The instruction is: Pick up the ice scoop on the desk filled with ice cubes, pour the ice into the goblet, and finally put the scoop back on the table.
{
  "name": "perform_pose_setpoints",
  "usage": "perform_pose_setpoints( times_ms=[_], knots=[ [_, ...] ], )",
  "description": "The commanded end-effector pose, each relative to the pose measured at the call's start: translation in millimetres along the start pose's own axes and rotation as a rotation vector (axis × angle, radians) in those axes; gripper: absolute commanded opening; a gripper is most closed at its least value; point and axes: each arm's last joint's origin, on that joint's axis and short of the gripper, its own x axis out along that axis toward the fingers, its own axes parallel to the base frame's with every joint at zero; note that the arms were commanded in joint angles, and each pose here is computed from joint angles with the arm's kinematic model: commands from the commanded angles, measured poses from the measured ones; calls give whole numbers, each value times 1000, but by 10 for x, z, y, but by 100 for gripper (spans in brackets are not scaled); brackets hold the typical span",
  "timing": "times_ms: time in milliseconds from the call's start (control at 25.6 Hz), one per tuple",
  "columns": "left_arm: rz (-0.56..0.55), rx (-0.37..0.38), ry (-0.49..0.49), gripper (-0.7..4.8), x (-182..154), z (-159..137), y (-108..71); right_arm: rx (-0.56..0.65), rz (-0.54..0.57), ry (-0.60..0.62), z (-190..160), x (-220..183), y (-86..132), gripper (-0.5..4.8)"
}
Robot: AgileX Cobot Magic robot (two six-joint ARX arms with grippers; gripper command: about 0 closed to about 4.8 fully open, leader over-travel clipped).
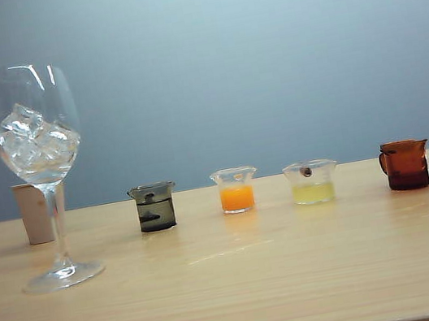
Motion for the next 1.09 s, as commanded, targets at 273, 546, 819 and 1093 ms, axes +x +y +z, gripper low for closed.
perform_pose_setpoints(
  times_ms=[273,546,819,1093],
  knots=[
    [-2,-12,-15,-5,64,-163,-3,-36,-33,-99,-413,-157,-67,-5],
    [-28,-25,-44,-5,72,-164,-10,-34,-18,-72,-461,-147,-72,-5],
    [-44,-43,-78,-5,104,-257,-16,-34,-17,-72,-461,-147,-72,-5],
    [-26,-42,-136,-6,26,-216,-8,-34,-17,-72,-461,-147,-72,-5]
  ],
)
